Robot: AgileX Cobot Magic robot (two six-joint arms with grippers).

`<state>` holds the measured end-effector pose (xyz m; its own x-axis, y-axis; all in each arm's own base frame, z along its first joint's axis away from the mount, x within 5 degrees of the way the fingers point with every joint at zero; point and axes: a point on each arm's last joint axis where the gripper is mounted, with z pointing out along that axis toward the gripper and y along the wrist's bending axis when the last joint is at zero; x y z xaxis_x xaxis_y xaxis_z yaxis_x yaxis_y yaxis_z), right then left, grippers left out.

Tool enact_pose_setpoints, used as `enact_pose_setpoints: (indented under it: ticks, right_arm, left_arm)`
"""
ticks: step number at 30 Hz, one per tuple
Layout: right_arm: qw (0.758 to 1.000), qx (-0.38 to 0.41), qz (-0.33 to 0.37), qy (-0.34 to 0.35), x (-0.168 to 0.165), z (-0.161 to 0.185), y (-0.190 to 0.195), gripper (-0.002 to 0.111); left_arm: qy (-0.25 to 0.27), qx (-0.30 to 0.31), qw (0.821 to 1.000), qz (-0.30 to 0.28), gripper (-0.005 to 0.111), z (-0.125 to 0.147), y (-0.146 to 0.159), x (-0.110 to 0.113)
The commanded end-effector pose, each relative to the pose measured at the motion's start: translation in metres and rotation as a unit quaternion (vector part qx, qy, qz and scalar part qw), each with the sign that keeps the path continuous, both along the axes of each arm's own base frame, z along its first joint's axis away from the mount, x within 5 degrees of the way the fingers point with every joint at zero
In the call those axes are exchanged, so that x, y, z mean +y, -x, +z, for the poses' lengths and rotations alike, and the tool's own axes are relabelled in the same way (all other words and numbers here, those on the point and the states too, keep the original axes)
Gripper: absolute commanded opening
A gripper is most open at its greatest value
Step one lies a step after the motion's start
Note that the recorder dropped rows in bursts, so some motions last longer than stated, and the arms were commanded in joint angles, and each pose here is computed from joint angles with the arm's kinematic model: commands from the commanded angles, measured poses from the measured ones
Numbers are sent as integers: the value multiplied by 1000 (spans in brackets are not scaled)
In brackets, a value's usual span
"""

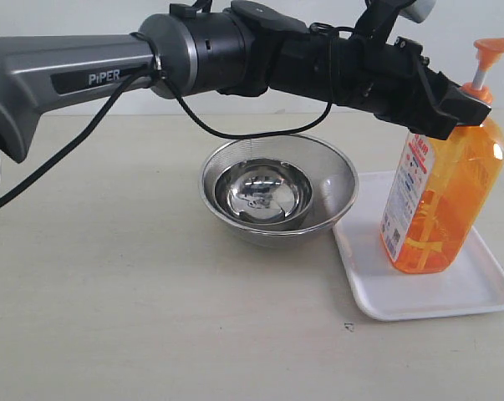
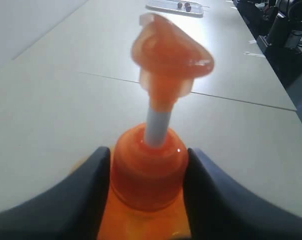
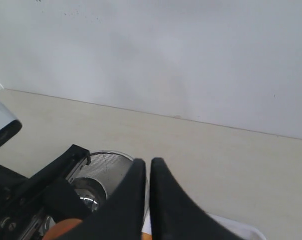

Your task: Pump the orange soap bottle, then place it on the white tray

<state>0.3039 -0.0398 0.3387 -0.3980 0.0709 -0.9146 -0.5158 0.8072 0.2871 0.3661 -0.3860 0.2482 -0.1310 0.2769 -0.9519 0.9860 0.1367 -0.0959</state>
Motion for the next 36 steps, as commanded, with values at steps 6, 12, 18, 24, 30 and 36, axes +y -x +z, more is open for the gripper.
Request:
enact_pose_setpoints:
  ticks: [6, 12, 18, 24, 30, 36]
  right_arm:
    - [1000, -10, -3, 3, 1, 6, 2, 0]
    - [1000, -9, -4, 1, 1, 5, 1, 0]
    - [1000, -4, -3, -5, 1, 5, 2, 0]
    - [1000, 2, 0, -11, 2, 4, 2, 0]
    - [1000, 14, 3, -17, 3, -4, 4, 0]
    - [1000, 19, 3, -19, 3, -7, 5, 0]
  left_arm:
    - [1, 12, 1000, -10, 5, 2, 6, -4]
    - [1, 12, 1000, -10, 5, 2, 6, -4]
    - [1, 12, 1000, -10, 5, 2, 6, -4]
    - [1, 12, 1000, -10, 5, 2, 6, -4]
    - [1, 12, 1000, -10, 5, 2, 6, -4]
    - [1, 12, 1000, -10, 5, 2, 6, -4]
